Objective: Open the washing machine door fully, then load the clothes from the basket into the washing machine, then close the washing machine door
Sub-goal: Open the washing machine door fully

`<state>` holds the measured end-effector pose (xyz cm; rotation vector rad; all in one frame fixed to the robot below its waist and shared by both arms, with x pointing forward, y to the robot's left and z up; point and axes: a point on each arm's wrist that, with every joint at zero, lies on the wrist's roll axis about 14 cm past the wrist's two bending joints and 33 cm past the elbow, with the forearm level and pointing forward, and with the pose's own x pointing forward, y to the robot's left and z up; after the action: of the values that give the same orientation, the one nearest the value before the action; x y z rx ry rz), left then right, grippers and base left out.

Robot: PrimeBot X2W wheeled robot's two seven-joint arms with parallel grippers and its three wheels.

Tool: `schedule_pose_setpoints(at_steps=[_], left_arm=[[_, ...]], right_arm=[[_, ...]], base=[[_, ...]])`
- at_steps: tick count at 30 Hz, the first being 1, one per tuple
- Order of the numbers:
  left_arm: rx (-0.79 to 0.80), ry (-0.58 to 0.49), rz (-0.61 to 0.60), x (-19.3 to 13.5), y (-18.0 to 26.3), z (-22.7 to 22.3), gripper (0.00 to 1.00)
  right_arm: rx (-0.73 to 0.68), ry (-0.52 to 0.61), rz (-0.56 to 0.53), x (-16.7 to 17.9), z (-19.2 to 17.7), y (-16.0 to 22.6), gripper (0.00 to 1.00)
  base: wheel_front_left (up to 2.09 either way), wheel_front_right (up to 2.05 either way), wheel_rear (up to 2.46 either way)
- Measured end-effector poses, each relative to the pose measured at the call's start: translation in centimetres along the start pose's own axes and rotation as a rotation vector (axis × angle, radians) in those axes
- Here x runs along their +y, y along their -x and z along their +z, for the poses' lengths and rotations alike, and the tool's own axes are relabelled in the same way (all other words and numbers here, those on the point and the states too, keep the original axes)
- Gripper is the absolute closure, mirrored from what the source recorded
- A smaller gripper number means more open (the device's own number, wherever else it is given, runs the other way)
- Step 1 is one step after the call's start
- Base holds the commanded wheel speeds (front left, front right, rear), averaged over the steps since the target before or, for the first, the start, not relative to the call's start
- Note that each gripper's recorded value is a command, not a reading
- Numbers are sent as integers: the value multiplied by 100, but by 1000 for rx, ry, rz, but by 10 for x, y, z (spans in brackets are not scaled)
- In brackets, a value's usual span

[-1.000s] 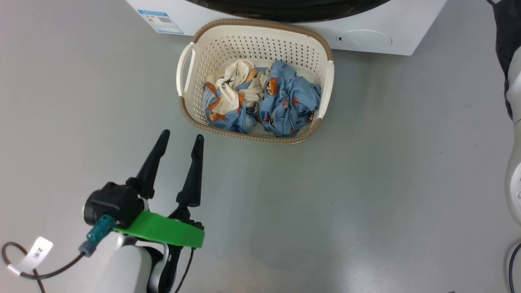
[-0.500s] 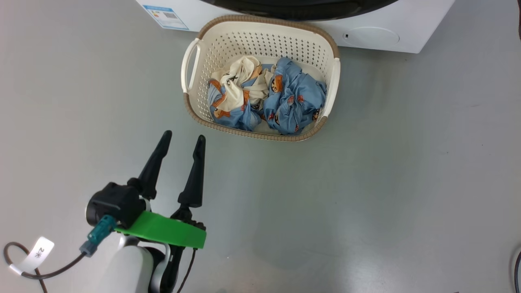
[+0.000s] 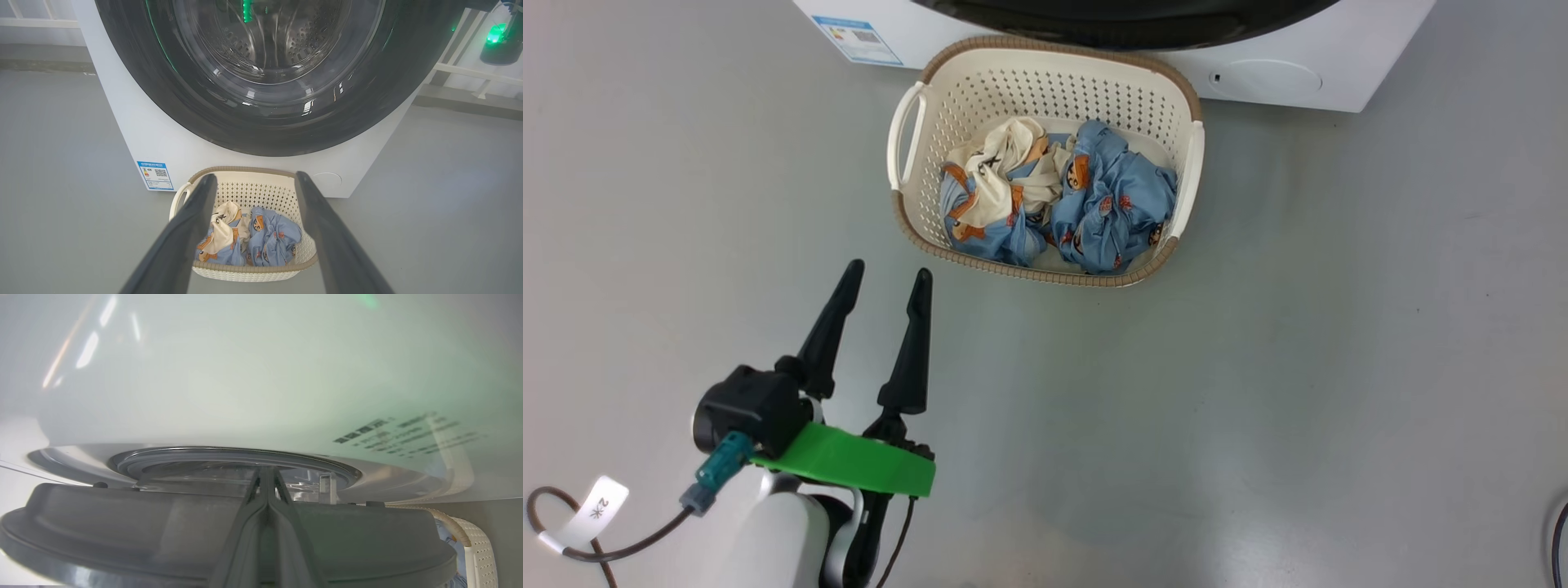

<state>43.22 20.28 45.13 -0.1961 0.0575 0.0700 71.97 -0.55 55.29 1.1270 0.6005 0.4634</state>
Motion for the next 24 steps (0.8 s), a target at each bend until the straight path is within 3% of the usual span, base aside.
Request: schedule_pose_setpoints(at_steps=[24], left_arm=[[-7,4,15,5,1,2,0]], right_arm=[[144,36,-18,-1,-11,-2,100]], base=[[0,0,0]])
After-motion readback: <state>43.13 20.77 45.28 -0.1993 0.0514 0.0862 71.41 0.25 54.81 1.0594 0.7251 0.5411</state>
